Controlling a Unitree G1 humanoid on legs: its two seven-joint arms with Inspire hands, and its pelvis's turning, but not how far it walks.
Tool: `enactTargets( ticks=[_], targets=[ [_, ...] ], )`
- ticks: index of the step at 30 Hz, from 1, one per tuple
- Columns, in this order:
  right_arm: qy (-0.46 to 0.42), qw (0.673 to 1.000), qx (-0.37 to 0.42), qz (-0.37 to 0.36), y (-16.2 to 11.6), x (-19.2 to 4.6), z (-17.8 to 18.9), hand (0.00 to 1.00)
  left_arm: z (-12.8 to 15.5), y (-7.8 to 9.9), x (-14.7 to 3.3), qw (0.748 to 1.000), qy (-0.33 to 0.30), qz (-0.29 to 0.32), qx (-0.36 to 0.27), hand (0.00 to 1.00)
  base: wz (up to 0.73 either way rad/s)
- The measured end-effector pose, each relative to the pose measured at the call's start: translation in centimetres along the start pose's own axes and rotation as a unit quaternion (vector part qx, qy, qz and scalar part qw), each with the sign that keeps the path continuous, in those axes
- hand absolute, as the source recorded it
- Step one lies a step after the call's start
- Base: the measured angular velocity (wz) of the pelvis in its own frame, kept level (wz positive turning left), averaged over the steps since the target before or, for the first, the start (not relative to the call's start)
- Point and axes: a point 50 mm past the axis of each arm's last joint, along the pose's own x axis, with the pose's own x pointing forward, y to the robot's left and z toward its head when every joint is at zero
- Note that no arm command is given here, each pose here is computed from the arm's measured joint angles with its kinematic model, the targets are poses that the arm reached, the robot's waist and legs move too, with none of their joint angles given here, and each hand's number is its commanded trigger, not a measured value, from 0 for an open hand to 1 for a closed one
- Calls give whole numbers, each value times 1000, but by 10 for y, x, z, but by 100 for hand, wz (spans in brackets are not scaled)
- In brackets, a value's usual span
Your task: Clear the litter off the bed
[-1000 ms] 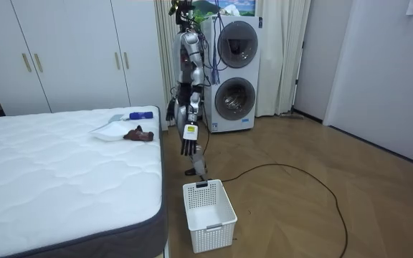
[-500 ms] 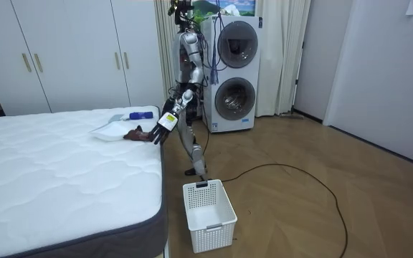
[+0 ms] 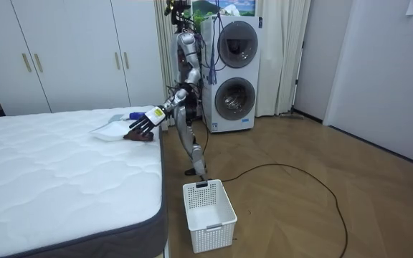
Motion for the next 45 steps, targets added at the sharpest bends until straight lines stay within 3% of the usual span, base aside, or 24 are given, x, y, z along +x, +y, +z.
enactTargets(
  ticks=[10, 21, 29, 45],
  targets=[
    [-7, 1000, 1, 8, 1, 0, 1, 0, 12, -4, 5, 999, -28, -26, -7, 0, -1],
    [-13, 1000, 9, 3, 1, 1, 6, 0, 9, -30, -6, 993, -24, -112, 10, 0, -1],
    [-17, 1000, 8, 6, 1, 2, 10, 0, 20, -38, -3, 990, -27, -135, -25, 0, 0],
    [-23, 1000, -4, 5, 3, 3, 14, 0, 33, -55, -7, 979, -53, -198, -11, 0, 0]
  ],
)
